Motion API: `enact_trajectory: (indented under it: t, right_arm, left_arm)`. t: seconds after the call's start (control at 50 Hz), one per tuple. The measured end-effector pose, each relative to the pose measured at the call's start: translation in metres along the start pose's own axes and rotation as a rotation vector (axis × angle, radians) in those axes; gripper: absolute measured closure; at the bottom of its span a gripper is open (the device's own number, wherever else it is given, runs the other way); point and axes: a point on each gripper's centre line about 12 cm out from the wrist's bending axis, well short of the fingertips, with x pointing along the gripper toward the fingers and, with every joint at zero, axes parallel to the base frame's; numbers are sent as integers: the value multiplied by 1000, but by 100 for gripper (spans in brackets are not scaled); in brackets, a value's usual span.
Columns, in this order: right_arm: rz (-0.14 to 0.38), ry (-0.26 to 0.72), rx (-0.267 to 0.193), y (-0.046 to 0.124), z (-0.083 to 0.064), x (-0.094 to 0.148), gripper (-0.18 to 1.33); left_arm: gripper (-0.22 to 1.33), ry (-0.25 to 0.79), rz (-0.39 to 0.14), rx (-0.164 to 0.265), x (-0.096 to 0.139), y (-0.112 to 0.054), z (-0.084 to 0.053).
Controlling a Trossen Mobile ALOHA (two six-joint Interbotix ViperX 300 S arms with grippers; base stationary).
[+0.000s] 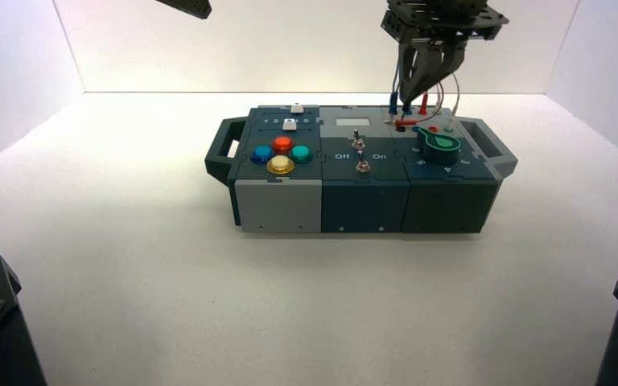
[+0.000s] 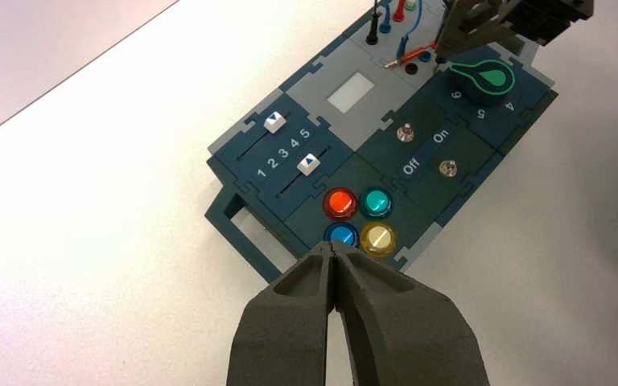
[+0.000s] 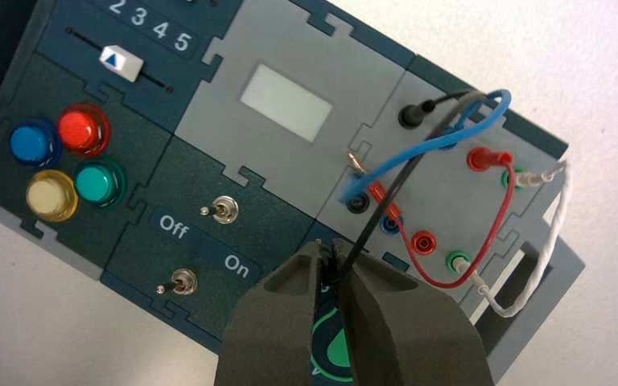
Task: Insert the black wire.
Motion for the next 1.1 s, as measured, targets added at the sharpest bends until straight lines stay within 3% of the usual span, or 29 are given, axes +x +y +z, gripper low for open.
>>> enact_trajectory:
  t: [1.1]
  right_arm:
    - [-63, -23, -61, -8, 5, 14, 113]
  left_arm:
    - [128, 0, 0, 0, 0, 0, 0]
